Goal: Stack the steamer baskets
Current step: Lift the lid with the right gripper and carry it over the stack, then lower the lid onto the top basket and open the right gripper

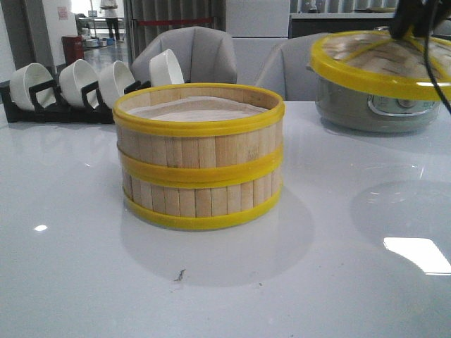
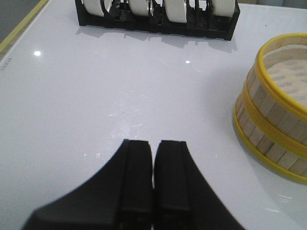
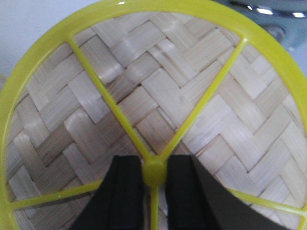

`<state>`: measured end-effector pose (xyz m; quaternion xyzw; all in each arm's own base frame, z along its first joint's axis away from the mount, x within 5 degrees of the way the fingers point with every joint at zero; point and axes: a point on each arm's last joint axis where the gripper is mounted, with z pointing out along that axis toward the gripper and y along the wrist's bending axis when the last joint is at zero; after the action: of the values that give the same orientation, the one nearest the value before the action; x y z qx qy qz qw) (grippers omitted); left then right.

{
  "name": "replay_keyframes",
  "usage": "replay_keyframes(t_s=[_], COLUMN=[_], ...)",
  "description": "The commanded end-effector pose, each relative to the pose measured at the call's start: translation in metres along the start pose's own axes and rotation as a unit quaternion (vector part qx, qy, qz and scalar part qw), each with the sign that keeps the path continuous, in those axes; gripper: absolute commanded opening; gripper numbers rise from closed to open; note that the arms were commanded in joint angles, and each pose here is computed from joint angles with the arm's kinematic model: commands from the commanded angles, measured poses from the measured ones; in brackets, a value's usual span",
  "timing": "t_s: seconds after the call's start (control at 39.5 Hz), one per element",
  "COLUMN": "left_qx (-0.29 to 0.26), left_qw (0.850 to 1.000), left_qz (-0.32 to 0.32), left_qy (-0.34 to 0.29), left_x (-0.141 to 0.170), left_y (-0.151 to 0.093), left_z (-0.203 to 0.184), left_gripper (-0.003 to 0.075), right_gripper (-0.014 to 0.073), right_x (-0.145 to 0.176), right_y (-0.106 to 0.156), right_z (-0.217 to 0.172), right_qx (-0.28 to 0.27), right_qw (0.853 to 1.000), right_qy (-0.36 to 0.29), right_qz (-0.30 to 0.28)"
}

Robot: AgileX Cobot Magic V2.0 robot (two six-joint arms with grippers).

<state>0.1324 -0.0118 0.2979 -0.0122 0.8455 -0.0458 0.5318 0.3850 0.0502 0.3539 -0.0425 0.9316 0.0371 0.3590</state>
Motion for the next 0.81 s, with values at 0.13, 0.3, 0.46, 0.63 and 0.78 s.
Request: replay_keyframes(t_s=[0.13,0.3,0.46,0.63,0.78], left_qx=[0.014,0.014,0.014,0.014,0.014], left_qw=[0.998,0.998,0.998,0.998,0.998], left_qz=[-0.004,-0.004,-0.004,-0.004,-0.004], left_qy=[-0.054,-0.054,-0.054,-0.054,-0.054], left_x=[-0.016,-0.016,-0.016,-0.016,-0.016], left_y=[-0.003,-0.003,-0.003,-0.003,-0.003], left_z=[-0.005,-0.005,-0.005,-0.005,-0.005], left_gripper=[0.0083,0.0083,0.0083,0.0083,0.0083], right_gripper=[0.0048,0.0048,0.0048,0.0048,0.0048], right_x=[-0.038,-0.044,-0.045,-0.042,-0.038], right_y=[0.073,0.132,0.168,0.189,0.195], right_z=[-0.053,-0.044,-0.028,-0.011,-0.001], right_qx=[-0.073,-0.121,-0.144,-0.152,-0.153], right_qw=[0.991,0.983,0.979,0.976,0.976], right_qy=[-0.093,-0.079,-0.058,-0.033,-0.024], right_qz=[-0.063,-0.109,-0.135,-0.151,-0.155])
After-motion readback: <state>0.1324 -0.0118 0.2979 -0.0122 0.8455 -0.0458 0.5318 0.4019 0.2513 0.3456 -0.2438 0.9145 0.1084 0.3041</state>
